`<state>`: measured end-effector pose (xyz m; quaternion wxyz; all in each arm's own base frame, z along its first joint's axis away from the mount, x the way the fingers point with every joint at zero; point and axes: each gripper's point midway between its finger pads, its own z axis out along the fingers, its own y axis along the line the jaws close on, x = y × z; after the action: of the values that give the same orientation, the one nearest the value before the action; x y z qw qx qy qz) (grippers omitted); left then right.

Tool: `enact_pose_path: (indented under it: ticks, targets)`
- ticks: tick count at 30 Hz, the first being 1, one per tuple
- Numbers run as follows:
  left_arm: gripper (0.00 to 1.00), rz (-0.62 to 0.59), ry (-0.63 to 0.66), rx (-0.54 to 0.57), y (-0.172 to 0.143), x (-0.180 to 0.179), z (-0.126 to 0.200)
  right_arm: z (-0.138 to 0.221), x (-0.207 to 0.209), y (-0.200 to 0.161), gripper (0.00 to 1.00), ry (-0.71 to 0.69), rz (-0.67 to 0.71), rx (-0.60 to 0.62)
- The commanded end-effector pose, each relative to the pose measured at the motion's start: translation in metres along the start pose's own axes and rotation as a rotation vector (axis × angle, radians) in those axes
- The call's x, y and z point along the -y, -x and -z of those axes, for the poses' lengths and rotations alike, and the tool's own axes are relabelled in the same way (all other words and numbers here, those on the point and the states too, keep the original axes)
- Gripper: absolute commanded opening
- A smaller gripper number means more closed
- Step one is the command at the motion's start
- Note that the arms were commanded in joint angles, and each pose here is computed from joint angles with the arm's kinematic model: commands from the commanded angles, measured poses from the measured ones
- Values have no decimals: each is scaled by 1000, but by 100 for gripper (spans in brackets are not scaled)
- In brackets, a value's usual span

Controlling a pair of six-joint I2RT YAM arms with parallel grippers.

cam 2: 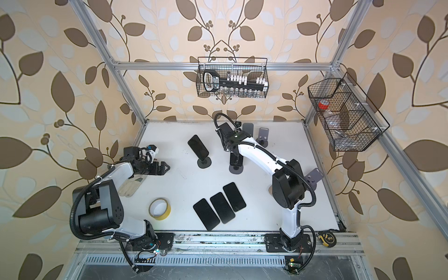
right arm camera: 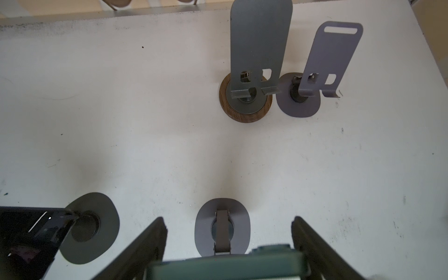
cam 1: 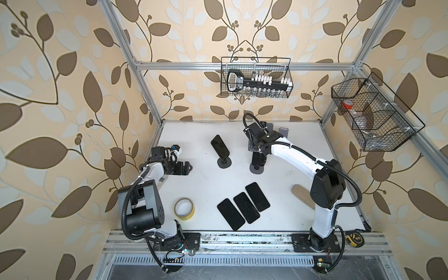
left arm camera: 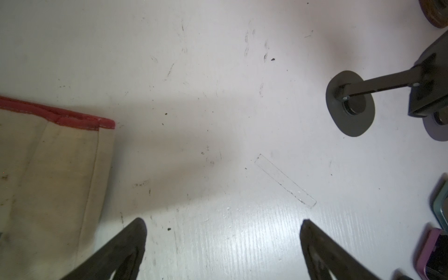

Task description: Remove the phone from the phone stand

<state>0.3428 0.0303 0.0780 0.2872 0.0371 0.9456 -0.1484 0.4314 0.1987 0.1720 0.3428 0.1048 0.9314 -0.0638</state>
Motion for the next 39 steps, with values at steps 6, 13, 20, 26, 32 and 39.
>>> enact_pose_path:
  ticks: [6, 13, 20, 26, 32, 39]
  targets:
    - [99, -20, -29, 30, 8, 5, 7, -12, -5, -7, 80, -2, 44, -18]
    - [99, -22, -31, 32, 9, 5, 7, -13, -1, -5, 75, 5, 47, -5]
    - [99, -23, -31, 33, 9, 5, 7, -9, 0, -2, 68, 24, 67, -6]
    - [99, -25, -34, 32, 8, 6, 7, 0, -1, 2, 67, 50, 87, -2]
    - [99, -25, -35, 33, 8, 6, 7, 19, 0, 14, 66, 78, 112, 28]
    - [99, -24, -35, 30, 7, 6, 7, 34, -2, 19, 65, 105, 136, 51]
